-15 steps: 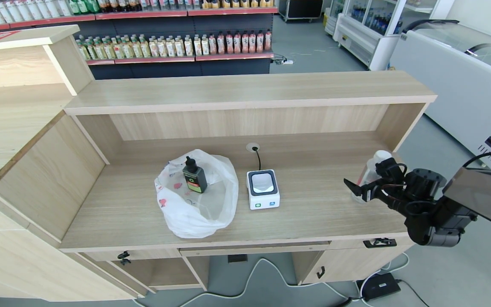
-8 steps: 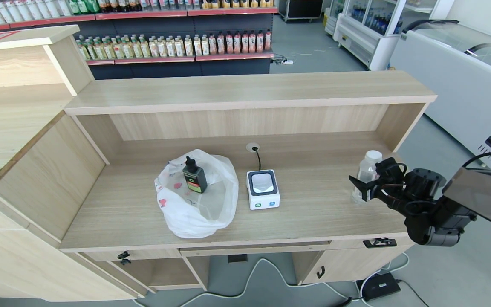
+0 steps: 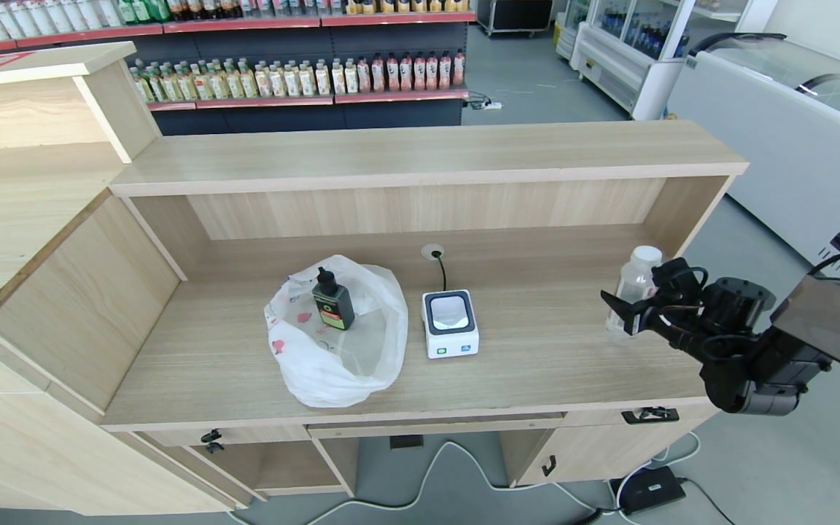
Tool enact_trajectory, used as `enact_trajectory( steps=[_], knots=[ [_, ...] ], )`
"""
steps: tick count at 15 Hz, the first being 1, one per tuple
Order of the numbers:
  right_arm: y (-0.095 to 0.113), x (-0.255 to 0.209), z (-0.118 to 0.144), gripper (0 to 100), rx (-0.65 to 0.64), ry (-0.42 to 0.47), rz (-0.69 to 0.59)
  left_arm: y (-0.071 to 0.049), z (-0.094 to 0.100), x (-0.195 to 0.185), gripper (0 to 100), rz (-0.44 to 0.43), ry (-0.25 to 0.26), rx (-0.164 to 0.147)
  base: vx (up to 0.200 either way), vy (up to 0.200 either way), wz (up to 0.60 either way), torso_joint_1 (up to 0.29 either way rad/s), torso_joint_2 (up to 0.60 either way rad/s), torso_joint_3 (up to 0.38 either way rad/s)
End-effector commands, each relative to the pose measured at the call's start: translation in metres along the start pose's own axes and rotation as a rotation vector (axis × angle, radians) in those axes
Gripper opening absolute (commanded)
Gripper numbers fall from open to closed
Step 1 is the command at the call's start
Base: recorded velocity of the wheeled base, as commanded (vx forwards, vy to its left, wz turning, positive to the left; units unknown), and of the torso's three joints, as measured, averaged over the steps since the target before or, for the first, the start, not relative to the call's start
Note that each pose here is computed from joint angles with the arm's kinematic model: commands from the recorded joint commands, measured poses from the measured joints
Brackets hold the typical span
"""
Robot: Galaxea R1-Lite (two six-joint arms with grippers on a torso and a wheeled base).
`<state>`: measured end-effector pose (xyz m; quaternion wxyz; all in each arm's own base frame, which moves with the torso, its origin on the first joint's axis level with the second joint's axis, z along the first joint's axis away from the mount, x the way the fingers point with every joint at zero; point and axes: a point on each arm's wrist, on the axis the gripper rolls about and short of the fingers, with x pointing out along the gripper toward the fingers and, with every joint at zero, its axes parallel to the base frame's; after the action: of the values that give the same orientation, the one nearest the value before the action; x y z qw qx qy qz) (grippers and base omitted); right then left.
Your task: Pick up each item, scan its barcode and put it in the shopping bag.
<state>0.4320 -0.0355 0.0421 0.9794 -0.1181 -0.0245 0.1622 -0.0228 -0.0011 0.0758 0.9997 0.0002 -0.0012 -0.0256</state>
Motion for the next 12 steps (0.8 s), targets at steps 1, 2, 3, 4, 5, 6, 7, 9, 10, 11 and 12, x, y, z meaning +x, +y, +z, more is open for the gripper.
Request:
enact_trajectory(
  steps=[1, 2, 3, 4, 5, 6, 7, 9, 10, 11, 12],
  knots=[
    [0.003, -0.019, 0.061, 0, 0.064, -0.054, 0.013, 0.0, 0.0, 0.0, 100, -0.001, -0.001, 0.0, 0.0, 0.0, 0.0, 0.0, 0.0, 0.0],
    [0.008, -0.031, 0.088, 0, 0.109, -0.04, 0.029, 0.0, 0.0, 0.0, 100, -0.001, -0.001, 0.0, 0.0, 0.0, 0.0, 0.0, 0.0, 0.0],
    [0.009, -0.035, 0.096, 0, 0.122, -0.036, 0.033, 0.0, 0.0, 0.0, 100, 0.001, -0.001, 0.0, 0.0, 0.0, 0.0, 0.0, 0.0, 0.0],
    [0.024, -0.06, 0.157, 0, 0.219, -0.051, 0.079, 0.0, 0.0, 0.0, 100, 0.001, -0.001, 0.0, 0.0, 0.0, 0.0, 0.0, 0.0, 0.0],
    [0.036, -0.078, 0.193, 0, 0.28, -0.061, 0.119, 0.0, 0.0, 0.0, 100, -0.001, -0.001, 0.0, 0.0, 0.0, 0.0, 0.0, 0.0, 0.0],
    [0.053, -0.098, 0.226, 0, 0.324, -0.068, 0.173, 0.0, 0.0, 0.0, 100, 0.001, -0.001, 0.0, 0.0, 0.0, 0.0, 0.0, 0.0, 0.0],
    [0.073, -0.116, 0.253, 0, 0.347, -0.086, 0.233, 0.0, 0.0, 0.0, 100, -0.001, -0.001, 0.001, 0.0, 0.0, 0.0, 0.0, 0.0, 0.0],
    [0.098, -0.132, 0.283, 0, 0.358, -0.144, 0.288, 0.0, 0.0, 0.0, 100, 0.001, -0.001, 0.0, 0.0, 0.0, 0.0, 0.0, 0.0, 0.0],
    [0.114, -0.147, 0.299, 0, 0.38, -0.161, 0.352, 0.0, 0.0, 0.0, 100, 0.001, -0.001, 0.0, 0.0, 0.0, 0.0, 0.0, 0.0, 0.0],
    [0.126, -0.156, 0.31, 0, 0.387, -0.15, 0.41, 0.0, 0.0, 0.0, 100, 0.001, -0.001, 0.0, 0.0, 0.0, 0.0, 0.0, 0.0, 0.0],
    [0.134, -0.165, 0.324, 0, 0.392, -0.147, 0.458, 0.0, 0.0, 0.0, 100, 0.001, -0.001, 0.001, 0.0, 0.0, 0.0, 0.0, 0.0, 0.0]
  ],
)
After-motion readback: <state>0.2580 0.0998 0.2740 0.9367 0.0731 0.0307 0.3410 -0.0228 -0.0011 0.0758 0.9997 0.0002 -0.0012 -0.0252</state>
